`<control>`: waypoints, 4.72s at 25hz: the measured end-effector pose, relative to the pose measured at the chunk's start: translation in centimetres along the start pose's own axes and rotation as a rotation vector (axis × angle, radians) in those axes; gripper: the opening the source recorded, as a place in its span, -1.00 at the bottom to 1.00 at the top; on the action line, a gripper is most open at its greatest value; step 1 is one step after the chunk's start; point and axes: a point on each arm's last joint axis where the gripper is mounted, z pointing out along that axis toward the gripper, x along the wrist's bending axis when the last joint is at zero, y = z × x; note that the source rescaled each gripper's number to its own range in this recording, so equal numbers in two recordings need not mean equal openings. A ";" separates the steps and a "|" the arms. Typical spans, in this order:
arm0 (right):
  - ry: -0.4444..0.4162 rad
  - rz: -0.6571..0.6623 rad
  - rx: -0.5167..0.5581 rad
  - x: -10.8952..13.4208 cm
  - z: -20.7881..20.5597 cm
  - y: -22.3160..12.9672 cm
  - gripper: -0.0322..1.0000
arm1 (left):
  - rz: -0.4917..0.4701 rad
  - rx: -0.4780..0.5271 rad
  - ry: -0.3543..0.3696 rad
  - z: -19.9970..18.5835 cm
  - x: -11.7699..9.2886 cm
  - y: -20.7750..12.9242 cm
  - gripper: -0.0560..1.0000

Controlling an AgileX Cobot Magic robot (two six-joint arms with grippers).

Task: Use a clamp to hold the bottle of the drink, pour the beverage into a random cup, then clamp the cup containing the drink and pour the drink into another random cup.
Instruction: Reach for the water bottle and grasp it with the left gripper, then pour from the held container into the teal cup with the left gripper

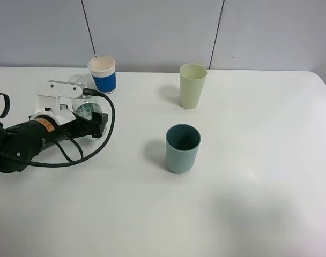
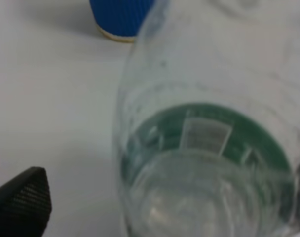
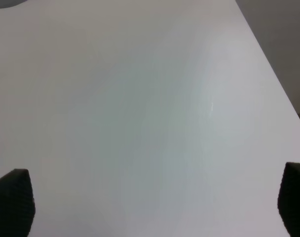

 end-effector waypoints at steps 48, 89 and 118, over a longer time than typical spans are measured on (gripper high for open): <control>0.000 0.000 0.000 0.0 0.0 0.0 1.00 | 0.521 0.165 0.206 -3.6 -3.5 4.9 -0.85; 0.000 0.000 0.000 0.0 0.0 0.0 1.00 | 1.310 0.309 0.252 -3.4 -14.5 5.6 -0.85; 0.000 0.000 0.000 0.0 0.0 0.0 1.00 | 1.667 0.132 0.338 -3.3 -14.7 7.0 -0.85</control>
